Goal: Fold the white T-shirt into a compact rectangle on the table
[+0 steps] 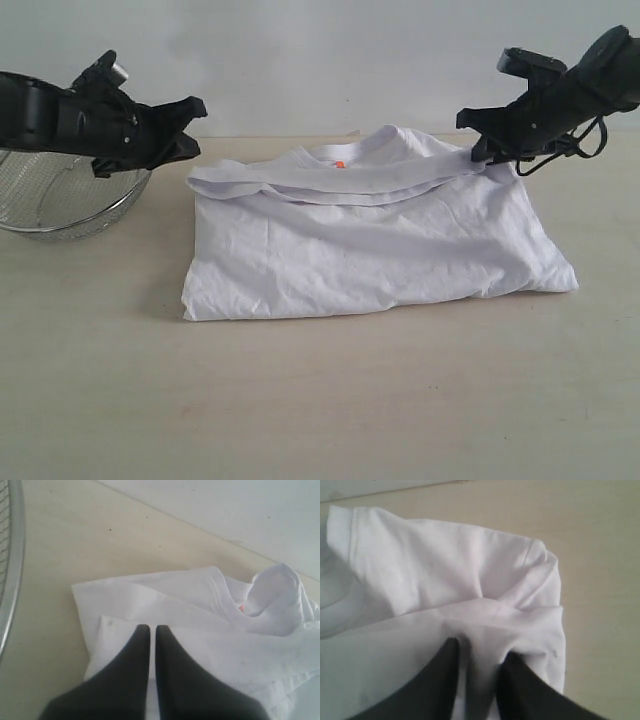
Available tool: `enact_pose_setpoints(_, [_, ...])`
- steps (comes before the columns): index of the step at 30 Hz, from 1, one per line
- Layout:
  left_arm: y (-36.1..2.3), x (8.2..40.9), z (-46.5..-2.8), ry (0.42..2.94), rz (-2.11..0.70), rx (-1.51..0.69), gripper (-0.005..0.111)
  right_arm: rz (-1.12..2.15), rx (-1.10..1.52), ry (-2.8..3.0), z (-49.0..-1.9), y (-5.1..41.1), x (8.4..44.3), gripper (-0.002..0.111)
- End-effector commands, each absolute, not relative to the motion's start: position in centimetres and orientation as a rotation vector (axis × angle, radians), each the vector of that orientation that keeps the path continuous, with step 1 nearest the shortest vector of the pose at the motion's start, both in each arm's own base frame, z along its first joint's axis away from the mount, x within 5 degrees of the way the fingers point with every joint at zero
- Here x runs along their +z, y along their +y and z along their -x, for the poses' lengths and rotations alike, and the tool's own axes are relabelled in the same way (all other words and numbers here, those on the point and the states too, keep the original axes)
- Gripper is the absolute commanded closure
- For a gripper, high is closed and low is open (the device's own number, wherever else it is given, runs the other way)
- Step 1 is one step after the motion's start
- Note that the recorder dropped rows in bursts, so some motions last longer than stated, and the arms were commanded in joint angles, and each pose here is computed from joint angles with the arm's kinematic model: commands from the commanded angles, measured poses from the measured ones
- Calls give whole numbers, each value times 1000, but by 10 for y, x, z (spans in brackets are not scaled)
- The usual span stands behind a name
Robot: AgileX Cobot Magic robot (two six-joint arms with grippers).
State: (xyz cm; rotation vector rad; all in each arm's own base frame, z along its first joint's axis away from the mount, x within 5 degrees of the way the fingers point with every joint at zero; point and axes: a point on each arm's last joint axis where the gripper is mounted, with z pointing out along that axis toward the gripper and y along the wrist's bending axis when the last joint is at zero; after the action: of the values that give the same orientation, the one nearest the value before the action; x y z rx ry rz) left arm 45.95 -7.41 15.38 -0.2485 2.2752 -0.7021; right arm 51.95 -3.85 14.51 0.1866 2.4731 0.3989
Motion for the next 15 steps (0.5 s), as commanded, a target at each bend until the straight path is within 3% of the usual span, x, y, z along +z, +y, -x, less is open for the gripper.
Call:
enact_pose_setpoints(1, [-76,164,-459,2260,202,-712,102,-189,369,2438,-522,-42,149,52])
enact_pose_setpoints(3, [-77,164,-458,2266,175,-717,102,-193,366,2431,-523,-42,150,45])
enact_pose_setpoints(9, [-78,166,-457,2270,158,-733,102,-188,348,2381,-523,-43,168,59])
enact_pose_setpoints(15, [-81,185,-451,2267,111,-767,102,-142,367,2356,-515,-38,204,60])
